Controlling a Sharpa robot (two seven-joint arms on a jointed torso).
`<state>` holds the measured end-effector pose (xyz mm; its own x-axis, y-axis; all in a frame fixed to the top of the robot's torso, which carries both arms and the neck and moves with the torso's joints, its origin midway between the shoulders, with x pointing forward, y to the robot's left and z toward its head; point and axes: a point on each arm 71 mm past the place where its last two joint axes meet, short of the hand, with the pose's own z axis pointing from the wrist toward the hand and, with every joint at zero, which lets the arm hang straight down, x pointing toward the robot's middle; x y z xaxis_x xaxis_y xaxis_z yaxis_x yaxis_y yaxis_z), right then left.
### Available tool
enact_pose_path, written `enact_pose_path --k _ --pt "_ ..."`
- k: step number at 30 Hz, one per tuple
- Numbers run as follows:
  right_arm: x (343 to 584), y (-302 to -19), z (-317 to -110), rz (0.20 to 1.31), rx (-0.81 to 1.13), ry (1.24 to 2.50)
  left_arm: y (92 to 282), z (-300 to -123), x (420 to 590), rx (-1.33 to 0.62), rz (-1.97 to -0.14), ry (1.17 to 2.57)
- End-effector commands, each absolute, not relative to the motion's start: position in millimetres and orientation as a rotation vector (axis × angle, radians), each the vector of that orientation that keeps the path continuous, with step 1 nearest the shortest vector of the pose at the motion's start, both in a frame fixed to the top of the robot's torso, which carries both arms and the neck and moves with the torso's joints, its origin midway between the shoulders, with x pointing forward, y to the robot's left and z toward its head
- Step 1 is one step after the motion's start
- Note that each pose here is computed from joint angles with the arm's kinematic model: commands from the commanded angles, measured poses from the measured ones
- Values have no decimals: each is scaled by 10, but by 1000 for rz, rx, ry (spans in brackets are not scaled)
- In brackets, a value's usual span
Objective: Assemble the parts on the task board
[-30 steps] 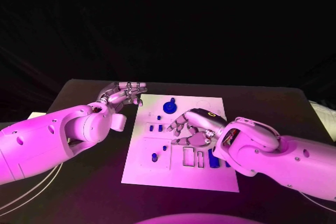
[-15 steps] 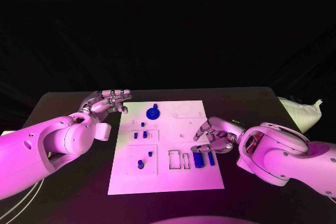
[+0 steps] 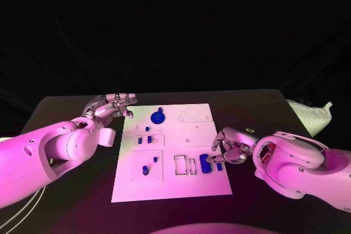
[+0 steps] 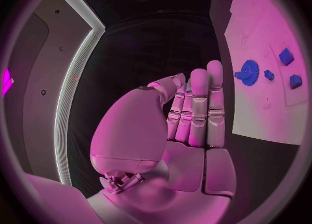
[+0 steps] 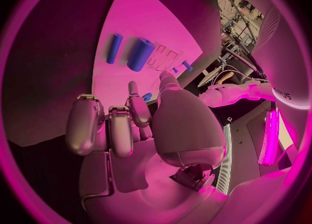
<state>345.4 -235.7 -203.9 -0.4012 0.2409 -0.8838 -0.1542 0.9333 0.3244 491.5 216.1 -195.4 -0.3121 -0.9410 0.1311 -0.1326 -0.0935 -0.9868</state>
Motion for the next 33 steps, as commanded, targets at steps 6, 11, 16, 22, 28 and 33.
enact_pose_path --k 6,11,16,22,28,33 --pt "3448 -2307 -2160 366 -10 1973 2136 -1954 4902 -1206 -1505 1493" --pt "3443 -2256 -2279 373 -6 1999 2140 -1959 4898 -1207 -1504 1494" --pt "3472 -2232 -2335 369 -7 2005 2145 -1961 4895 -1208 -1503 1495" --pt "3502 -2220 -2374 357 -16 2006 2155 -1961 4892 -1209 -1501 1496" --pt "3526 -2195 -2403 353 -22 2008 2160 -1962 4889 -1210 -1501 1498" --pt "3536 -2148 -2458 358 -25 2016 2165 -1963 4886 -1212 -1500 1500"
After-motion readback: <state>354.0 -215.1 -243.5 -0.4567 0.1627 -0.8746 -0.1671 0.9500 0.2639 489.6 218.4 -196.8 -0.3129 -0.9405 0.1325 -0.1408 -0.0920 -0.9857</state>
